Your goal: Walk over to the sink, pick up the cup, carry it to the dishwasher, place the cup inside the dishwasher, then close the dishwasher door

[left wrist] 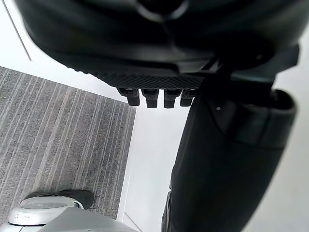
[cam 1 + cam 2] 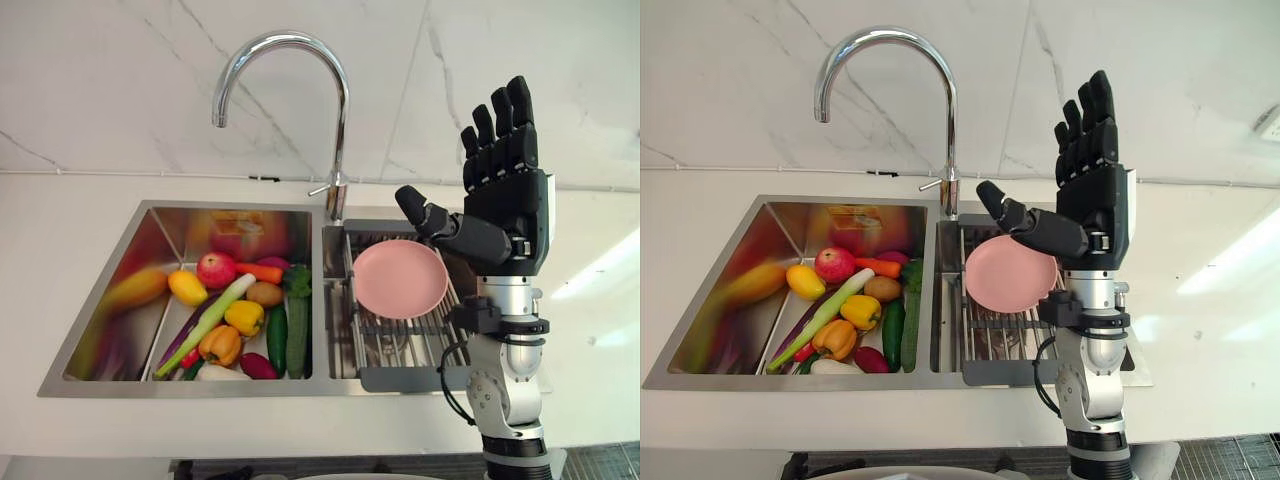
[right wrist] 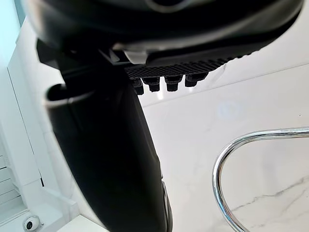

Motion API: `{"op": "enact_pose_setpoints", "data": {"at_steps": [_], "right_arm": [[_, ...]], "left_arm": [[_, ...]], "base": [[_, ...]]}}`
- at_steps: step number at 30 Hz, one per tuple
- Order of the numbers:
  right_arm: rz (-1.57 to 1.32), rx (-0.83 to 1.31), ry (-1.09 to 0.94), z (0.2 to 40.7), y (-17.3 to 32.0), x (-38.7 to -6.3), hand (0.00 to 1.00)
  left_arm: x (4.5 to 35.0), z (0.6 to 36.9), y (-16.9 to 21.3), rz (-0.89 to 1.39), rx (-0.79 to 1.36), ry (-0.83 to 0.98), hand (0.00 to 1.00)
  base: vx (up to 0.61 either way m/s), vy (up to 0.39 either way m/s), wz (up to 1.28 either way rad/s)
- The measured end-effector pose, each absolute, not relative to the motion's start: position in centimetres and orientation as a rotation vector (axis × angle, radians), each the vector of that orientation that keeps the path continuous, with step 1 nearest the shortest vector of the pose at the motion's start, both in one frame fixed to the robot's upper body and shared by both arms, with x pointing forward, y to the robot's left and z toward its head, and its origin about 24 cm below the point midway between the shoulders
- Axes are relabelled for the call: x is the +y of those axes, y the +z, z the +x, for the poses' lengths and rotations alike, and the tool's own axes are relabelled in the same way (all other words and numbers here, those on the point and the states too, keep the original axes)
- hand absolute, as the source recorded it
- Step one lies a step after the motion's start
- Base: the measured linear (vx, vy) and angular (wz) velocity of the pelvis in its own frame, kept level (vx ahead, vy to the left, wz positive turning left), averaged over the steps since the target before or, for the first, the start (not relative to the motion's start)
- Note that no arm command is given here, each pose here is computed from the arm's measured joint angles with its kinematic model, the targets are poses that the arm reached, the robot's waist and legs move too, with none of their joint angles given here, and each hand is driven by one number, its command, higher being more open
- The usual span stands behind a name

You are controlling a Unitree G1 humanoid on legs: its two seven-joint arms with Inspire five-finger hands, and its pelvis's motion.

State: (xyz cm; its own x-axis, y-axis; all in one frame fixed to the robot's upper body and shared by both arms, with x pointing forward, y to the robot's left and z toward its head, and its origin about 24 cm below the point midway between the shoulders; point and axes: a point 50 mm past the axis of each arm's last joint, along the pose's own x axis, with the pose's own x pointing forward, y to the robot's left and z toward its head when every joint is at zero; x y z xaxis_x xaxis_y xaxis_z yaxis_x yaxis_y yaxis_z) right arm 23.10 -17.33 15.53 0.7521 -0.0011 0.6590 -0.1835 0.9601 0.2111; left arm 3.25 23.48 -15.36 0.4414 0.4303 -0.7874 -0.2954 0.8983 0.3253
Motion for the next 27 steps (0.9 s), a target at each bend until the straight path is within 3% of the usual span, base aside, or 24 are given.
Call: {"op": "enact_pose_setpoints", "data": {"at_steps": [4, 10, 19, 27], "right_arm": [[0.325, -0.619, 0.126, 22.9, 13.5, -17.9, 1.00], [0.262, -0.359, -0.024, 22.4, 9.1, -21.6, 1.00], [-0.419, -0.332, -0.181, 20.0, 12.8, -27.3, 1.00], [-0.978, -0.403, 0.086, 18.7, 17.1, -25.3, 1.00]], "left_arm": [[23.4, 2.8, -15.7, 0.022, 1.060, 0.446, 1.00], [23.2, 2.5, -16.2, -0.137, 1.124, 0.395, 1.00], [22.9, 2.2, -16.4, -0.153, 1.164, 0.366, 1.00], [24.0, 1.4, -16.3, -0.117, 1.201, 0.372, 1.00]], "base": [[0.03, -0.010, -0.08], [0.03, -0.033, -0.18], [-0.02, -0.036, -0.18], [-0.09, -0.054, -0.15]]}}
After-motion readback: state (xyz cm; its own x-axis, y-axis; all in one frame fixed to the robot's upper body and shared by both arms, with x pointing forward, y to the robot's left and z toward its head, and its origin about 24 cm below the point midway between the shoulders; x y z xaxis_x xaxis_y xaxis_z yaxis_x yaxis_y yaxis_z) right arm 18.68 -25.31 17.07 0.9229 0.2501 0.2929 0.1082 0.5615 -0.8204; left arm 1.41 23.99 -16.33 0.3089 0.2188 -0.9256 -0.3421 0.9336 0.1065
